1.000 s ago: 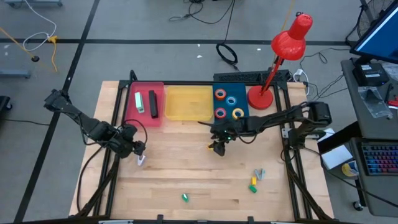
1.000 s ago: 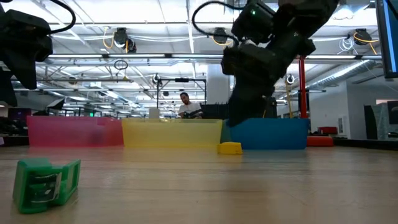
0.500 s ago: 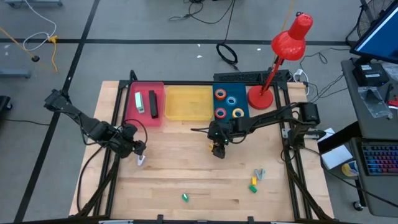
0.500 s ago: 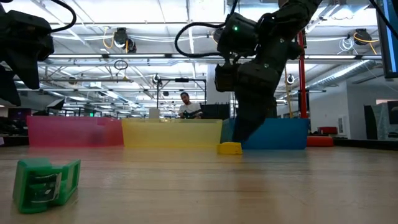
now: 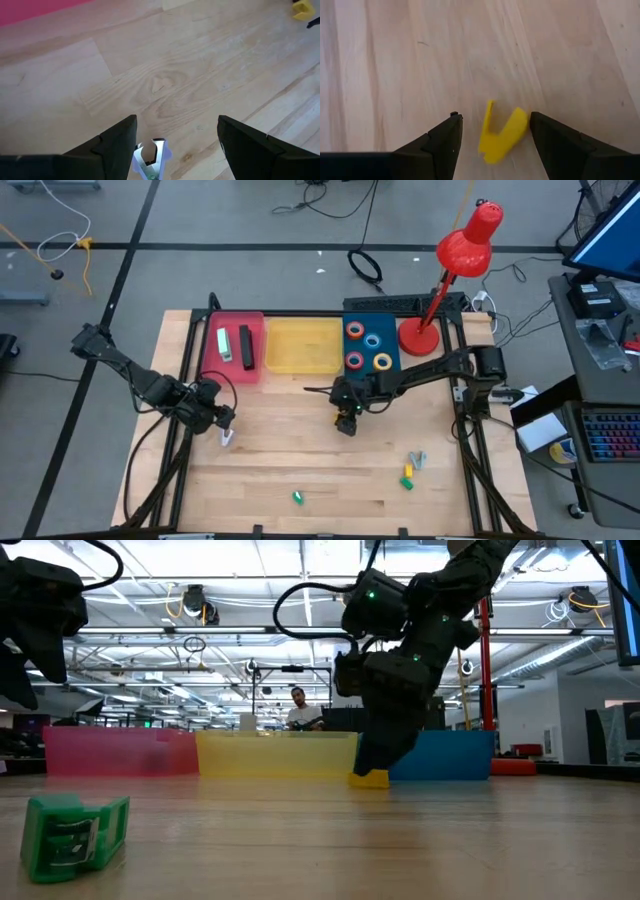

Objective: Pick and place Stapler, Stapler remover, tape
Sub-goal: Put the top yellow stapler into the red bin

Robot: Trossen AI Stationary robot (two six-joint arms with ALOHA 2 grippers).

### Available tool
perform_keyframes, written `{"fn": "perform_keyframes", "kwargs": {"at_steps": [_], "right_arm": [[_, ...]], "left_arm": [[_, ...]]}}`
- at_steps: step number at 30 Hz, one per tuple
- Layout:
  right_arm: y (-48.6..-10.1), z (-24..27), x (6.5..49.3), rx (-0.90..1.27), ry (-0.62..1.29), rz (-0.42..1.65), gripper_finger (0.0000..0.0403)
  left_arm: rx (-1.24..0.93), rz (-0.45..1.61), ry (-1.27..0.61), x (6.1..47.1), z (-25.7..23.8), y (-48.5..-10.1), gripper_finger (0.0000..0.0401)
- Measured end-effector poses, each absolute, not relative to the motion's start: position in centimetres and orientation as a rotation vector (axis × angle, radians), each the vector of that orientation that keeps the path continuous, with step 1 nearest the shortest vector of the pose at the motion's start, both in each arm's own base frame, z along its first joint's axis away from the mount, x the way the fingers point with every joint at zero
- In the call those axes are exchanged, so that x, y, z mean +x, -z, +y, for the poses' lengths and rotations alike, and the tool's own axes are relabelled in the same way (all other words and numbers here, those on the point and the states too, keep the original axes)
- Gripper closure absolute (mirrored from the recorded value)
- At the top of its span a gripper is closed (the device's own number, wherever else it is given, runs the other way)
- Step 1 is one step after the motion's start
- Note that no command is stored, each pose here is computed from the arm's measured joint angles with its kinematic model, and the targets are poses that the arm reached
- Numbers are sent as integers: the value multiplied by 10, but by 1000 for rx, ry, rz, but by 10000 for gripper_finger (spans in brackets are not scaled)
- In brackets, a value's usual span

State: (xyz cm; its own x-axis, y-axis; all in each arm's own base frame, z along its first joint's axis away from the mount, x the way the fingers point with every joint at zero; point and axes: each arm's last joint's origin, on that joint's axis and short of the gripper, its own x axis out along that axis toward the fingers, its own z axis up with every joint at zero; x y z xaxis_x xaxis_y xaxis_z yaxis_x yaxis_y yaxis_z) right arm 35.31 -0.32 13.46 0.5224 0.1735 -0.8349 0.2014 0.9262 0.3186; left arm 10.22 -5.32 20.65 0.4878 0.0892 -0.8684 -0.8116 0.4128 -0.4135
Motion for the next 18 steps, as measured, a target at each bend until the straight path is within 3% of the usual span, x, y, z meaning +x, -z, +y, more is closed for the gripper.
{"fn": "perform_keyframes", "kwargs": {"at_steps": [9,18], "right_arm": [[-122,-5,353,384,67,1081,187],[-120,-5,350,375,88,1110,278]], "left_arm": [[-992,881,-667,103,-54,-207,128],[-996,878,-664,103,-54,-207,128]]}}
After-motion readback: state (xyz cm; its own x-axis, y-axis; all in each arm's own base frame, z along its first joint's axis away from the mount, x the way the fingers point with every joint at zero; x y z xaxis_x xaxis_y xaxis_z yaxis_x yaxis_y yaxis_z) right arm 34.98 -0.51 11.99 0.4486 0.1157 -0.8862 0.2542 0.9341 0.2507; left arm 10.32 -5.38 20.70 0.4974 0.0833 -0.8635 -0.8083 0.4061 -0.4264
